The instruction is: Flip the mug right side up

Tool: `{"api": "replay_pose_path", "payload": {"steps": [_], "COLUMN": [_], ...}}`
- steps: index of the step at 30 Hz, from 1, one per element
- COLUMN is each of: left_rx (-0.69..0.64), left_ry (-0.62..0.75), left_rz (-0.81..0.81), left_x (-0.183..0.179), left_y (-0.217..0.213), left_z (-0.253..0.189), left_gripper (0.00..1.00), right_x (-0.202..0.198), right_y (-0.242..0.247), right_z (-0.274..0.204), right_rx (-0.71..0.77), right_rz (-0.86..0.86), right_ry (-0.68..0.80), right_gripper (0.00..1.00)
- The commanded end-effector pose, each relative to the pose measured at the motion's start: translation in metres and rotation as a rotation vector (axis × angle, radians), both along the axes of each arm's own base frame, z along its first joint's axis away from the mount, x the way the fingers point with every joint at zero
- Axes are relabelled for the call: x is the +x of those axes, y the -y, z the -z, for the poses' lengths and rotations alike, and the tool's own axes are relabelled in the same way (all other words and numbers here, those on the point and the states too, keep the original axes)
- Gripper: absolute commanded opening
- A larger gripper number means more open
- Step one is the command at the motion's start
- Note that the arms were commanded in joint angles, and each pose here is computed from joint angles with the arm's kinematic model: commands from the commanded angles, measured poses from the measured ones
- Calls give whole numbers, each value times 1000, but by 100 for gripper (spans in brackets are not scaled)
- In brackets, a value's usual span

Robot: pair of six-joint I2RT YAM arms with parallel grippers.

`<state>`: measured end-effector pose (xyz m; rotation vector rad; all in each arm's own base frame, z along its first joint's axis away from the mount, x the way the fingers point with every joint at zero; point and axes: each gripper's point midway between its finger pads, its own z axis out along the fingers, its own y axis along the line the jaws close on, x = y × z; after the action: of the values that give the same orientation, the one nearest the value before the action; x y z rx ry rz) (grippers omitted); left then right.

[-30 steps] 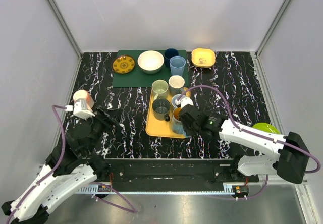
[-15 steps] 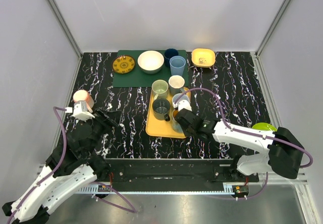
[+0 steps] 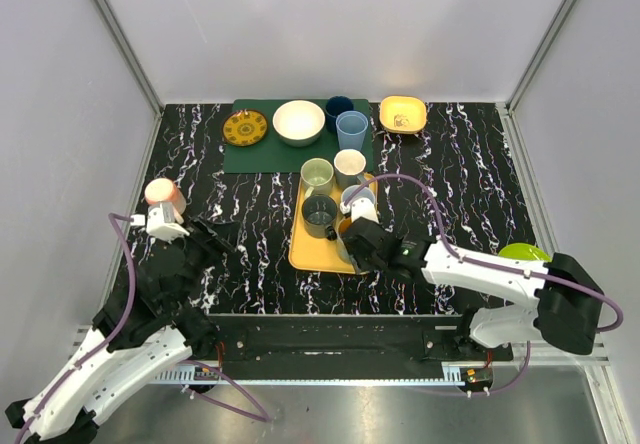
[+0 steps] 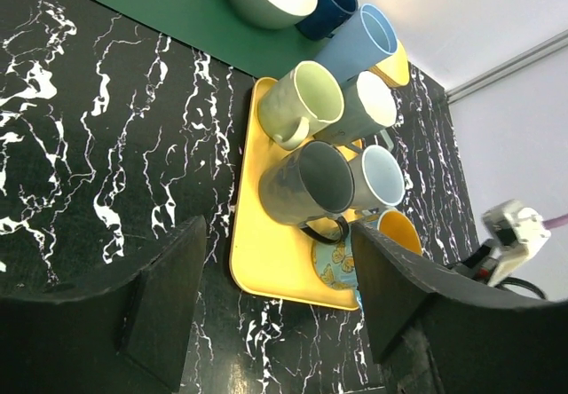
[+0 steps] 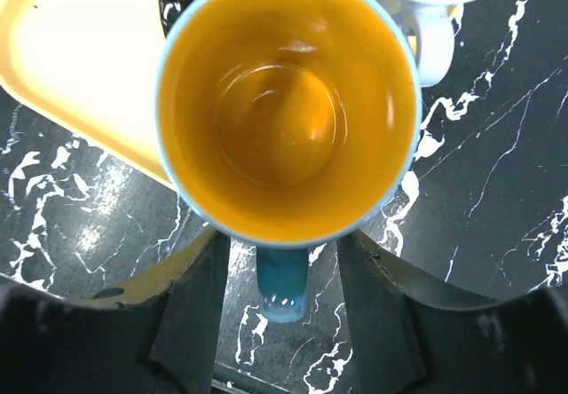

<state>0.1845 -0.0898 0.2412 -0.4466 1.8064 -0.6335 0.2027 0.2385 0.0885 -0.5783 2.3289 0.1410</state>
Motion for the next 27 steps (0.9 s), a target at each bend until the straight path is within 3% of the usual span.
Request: {"api": "replay_pose_path", "payload": {"steps": [1, 6, 10, 11, 13, 14, 16, 20, 21, 22, 27], "left_rx": [40, 176, 438, 445, 445, 416, 371, 319, 285, 272, 255], "left_ry": [0, -87, -222, -247, -315, -358, -405, -516, -530, -548, -503], "left_rz": [-47, -148, -259, -324, -289, -362, -323, -453, -437, -450, -483], "left_x": [2, 11, 26, 34, 48, 55, 68, 84, 89, 95, 124], "left_y": [-11, -26, -46, -60, -59, -81, -84, -132, -131, -136, -153], "left_z": [1, 15, 32, 27, 37, 43, 56, 68, 69, 73, 70], "left_gripper": [69, 71, 72, 72, 72, 72, 72, 77, 80, 99, 99], "right_x": [4, -13, -26, -29, -31, -32, -33, -30, -29, -28, -26], "right_y": [-15, -12, -17, -16, -18, -17, -20, -22, -23, -24, -27], "right_z": [-54, -100, -155, -169, -185, -191, -198, -204, -209, -212, -233], "right_rx": [139, 243, 428, 472, 524, 539, 556, 553, 564, 571, 626], "right_rz": [25, 1, -57, -70, -87, -95, -114, -145, -149, -156, -178], "right_ry": [65, 45, 76, 95, 113, 122, 132, 170, 185, 193, 256], "right_gripper": [61, 69, 69, 70, 70, 70, 70, 70, 70, 70, 71]}}
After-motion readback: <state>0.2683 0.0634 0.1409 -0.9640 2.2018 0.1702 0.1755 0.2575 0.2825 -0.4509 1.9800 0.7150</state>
